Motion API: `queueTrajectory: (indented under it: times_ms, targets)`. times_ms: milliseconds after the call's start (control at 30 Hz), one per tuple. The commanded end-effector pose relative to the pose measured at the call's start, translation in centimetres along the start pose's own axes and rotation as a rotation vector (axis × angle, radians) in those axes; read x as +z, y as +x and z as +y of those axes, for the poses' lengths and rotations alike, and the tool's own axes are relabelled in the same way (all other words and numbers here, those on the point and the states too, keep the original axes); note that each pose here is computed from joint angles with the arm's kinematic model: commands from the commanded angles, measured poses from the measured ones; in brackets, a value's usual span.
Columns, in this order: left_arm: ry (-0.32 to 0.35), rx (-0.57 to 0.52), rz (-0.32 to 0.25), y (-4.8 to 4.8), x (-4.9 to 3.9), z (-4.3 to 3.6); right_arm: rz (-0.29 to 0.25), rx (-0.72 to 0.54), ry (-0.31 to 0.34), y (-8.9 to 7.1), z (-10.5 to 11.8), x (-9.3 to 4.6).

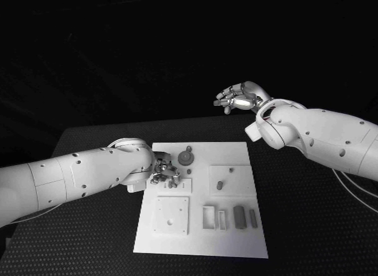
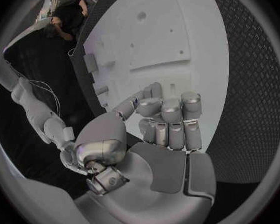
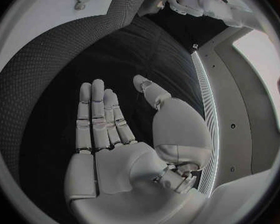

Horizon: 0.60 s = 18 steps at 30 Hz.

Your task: Assemble the parts on the task board

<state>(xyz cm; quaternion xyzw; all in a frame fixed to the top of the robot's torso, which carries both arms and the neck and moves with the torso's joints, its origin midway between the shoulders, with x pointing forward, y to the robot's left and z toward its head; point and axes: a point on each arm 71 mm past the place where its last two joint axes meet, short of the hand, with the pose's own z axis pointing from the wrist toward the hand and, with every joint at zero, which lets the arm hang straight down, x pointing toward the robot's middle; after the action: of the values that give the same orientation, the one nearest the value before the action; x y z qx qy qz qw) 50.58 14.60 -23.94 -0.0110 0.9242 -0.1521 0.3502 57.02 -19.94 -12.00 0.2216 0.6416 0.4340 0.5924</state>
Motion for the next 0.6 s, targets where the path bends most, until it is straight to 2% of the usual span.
queueTrajectory:
  times_ms: [33,333,600]
  targets:
    - [0.019,0.004,0.029,0.19,-0.05,-0.54,0.017,-0.002,-0.005,0.14,0.02,0.0]
    - [0.031,0.017,0.048,0.55,-0.09,-0.95,0.016,-0.003,-0.004,0.1,-0.01,-0.02]
    - [0.031,0.018,0.051,0.57,-0.06,-0.86,0.017,-0.003,-0.003,0.1,-0.03,-0.02]
